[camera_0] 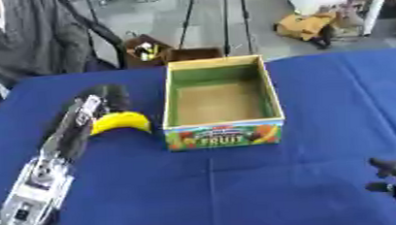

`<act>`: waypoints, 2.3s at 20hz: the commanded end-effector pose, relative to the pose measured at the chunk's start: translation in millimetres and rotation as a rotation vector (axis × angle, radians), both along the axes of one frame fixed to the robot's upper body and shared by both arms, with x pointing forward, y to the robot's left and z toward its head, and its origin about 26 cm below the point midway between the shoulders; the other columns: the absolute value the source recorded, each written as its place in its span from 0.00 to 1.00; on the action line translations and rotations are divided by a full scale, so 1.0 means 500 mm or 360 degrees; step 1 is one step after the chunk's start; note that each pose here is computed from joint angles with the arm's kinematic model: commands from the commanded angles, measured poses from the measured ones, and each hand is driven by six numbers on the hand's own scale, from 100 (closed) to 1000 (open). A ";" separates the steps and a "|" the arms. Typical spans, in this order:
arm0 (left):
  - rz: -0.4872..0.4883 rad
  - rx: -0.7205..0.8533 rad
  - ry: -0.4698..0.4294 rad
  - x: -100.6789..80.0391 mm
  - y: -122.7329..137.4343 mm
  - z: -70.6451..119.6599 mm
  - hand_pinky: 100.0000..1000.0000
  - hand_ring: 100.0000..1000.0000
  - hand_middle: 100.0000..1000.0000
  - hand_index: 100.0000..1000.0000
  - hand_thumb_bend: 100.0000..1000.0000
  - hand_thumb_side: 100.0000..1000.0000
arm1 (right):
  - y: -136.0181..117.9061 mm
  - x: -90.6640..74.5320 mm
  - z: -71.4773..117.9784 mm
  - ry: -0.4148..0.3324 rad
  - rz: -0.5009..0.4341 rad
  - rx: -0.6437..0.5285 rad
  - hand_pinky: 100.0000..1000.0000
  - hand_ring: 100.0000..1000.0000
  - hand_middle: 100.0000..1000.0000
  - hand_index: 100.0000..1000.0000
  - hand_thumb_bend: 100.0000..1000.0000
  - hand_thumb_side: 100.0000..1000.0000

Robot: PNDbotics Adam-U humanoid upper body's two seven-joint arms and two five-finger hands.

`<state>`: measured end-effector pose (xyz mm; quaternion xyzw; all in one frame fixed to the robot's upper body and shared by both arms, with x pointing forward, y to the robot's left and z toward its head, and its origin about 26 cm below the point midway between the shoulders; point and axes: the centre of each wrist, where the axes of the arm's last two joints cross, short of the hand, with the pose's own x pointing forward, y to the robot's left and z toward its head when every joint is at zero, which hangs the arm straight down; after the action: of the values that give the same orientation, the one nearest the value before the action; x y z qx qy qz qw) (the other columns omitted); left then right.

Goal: Pick up objects on the table and place them in the box.

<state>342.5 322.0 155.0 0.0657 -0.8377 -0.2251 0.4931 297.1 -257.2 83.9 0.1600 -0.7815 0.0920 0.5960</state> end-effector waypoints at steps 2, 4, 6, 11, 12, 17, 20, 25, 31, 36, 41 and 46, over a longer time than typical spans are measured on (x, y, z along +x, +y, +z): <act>0.0074 0.0304 -0.0031 0.010 0.059 0.060 0.73 0.69 0.63 0.75 0.00 0.64 | -0.005 0.001 0.016 -0.0043 0.0001 -0.0018 0.61 0.92 0.49 0.59 0.00 0.72; 0.0102 0.0450 -0.0003 0.019 0.086 0.079 0.74 0.69 0.63 0.75 0.00 0.53 | -0.005 0.001 0.016 -0.0043 0.0003 -0.0020 0.61 0.92 0.49 0.59 0.00 0.71; 0.0133 0.0579 0.0027 0.028 0.111 0.098 0.75 0.69 0.62 0.75 0.00 0.44 | -0.004 0.001 0.017 -0.0044 0.0006 -0.0021 0.61 0.92 0.49 0.59 0.00 0.71; 0.0211 0.0864 0.0118 0.057 0.162 0.140 0.77 0.69 0.63 0.77 0.13 0.23 | -0.005 0.000 0.017 -0.0045 0.0011 -0.0026 0.61 0.92 0.49 0.59 0.00 0.71; 0.0226 0.0915 0.0134 0.064 0.168 0.147 0.78 0.69 0.63 0.78 0.19 0.21 | -0.005 0.000 0.017 -0.0042 0.0015 -0.0027 0.61 0.92 0.49 0.59 0.00 0.71; 0.0285 0.1108 0.0224 0.109 0.168 0.171 0.78 0.67 0.62 0.78 0.33 0.17 | -0.003 -0.001 0.016 -0.0037 0.0030 -0.0031 0.61 0.92 0.49 0.59 0.00 0.71; 0.0320 0.1172 0.0299 0.138 0.159 0.160 0.78 0.67 0.63 0.78 0.39 0.22 | -0.002 -0.001 0.015 -0.0034 0.0035 -0.0034 0.61 0.92 0.49 0.59 0.00 0.71; 0.0387 0.1254 0.0389 0.176 0.152 0.122 0.77 0.64 0.60 0.77 0.49 0.26 | -0.002 -0.001 0.014 -0.0030 0.0041 -0.0038 0.61 0.92 0.49 0.59 0.00 0.71; 0.0539 0.1307 0.0446 0.201 0.157 0.073 0.75 0.59 0.56 0.74 0.46 0.17 | -0.002 -0.002 0.012 -0.0027 0.0039 -0.0042 0.61 0.92 0.49 0.59 0.00 0.71; 0.0639 0.1378 0.0414 0.206 0.160 0.044 0.75 0.58 0.55 0.73 0.44 0.12 | -0.002 -0.002 0.011 -0.0021 0.0043 -0.0046 0.61 0.92 0.49 0.59 0.00 0.71; 0.0653 0.1498 0.0408 0.207 0.163 0.037 0.75 0.59 0.56 0.74 0.45 0.13 | -0.002 -0.002 0.012 -0.0024 0.0043 -0.0045 0.61 0.93 0.49 0.59 0.00 0.71; 0.0648 0.1614 0.0413 0.208 0.163 0.034 0.76 0.61 0.58 0.75 0.44 0.17 | -0.002 -0.002 0.012 -0.0025 0.0043 -0.0044 0.61 0.93 0.49 0.59 0.00 0.71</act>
<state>445.8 396.9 154.4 0.4081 -0.5263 -0.5087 0.5457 296.3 -254.5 82.5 0.1664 -0.7763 0.1020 0.5994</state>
